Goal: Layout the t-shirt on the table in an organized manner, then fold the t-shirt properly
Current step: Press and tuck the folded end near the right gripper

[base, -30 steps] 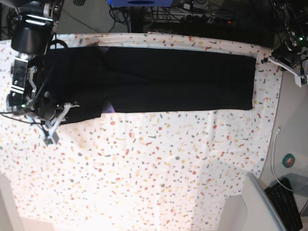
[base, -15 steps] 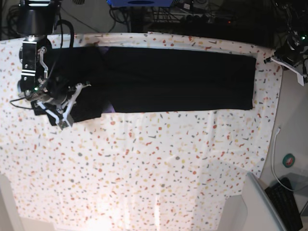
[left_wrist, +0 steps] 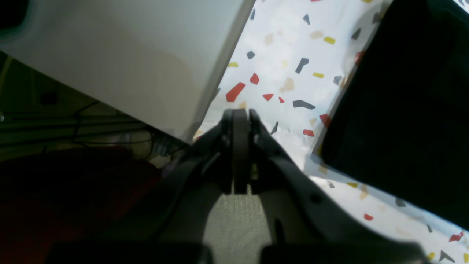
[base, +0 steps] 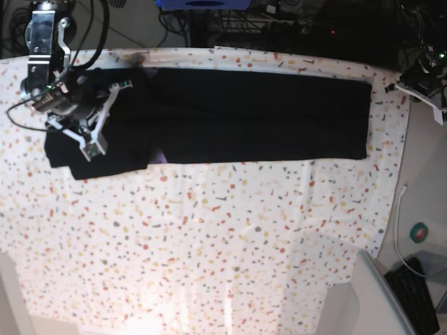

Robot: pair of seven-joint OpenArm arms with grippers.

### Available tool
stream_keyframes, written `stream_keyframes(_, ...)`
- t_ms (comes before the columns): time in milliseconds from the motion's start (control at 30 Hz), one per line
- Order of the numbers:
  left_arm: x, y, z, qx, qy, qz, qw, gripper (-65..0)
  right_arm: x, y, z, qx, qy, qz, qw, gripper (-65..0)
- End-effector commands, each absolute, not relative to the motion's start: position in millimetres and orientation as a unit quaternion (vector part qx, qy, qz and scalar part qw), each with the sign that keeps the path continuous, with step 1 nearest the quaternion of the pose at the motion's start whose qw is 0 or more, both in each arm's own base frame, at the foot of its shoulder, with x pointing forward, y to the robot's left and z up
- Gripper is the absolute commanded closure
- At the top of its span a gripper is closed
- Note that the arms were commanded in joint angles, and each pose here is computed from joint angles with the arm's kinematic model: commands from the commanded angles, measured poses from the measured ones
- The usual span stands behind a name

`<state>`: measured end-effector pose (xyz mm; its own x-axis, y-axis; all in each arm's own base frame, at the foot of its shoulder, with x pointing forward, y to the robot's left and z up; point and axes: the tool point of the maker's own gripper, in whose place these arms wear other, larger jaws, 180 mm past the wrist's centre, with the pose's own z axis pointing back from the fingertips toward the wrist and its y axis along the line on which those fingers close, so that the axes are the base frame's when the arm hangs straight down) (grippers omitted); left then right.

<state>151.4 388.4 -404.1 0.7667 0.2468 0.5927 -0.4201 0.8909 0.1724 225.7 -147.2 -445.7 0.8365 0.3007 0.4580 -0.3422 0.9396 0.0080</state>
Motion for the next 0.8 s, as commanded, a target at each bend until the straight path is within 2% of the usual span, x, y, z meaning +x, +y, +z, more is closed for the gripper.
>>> stream_keyframes(0, 156.6, 397.0, -393.0, 0.162, -0.305, 0.175, 0.922, 0.0, 253.9, -151.8, -426.0, 0.034, -0.274, 0.158, 0.948, 0.0)
stream_keyframes(133, 156.2, 396.6, -393.4, 0.162, -0.304, 0.174, 0.922, 0.0, 289.6, -155.1, -430.9, 0.037, -0.276, 0.137, 0.951, 0.0)
stream_keyframes(233, 155.5, 395.1, -394.3, 0.161, -0.303, 0.173, 0.923, 0.0, 297.2, -154.9, -455.4, 0.052, -0.24, 0.126, 0.961, 0.0)
stream_keyframes(500, 154.2, 397.9, -393.3, 0.164, -0.303, 0.174, 0.923, 0.0, 248.3, -155.7, -480.0, 0.056, -0.195, 0.125, 0.971, 0.0)
stream_keyframes(633, 157.2, 397.9, -392.1, 0.163, -0.306, 0.175, 0.921, 0.0, 231.3, -158.4, -467.7, 0.044, -0.209, 0.128, 0.969, 0.0)
stream_keyframes(767, 158.3, 396.5, -392.6, 0.162, -0.307, 0.173, 0.922, 0.0, 241.4, -159.4, -433.2, 0.024, -0.246, 0.142, 0.958, 0.0)
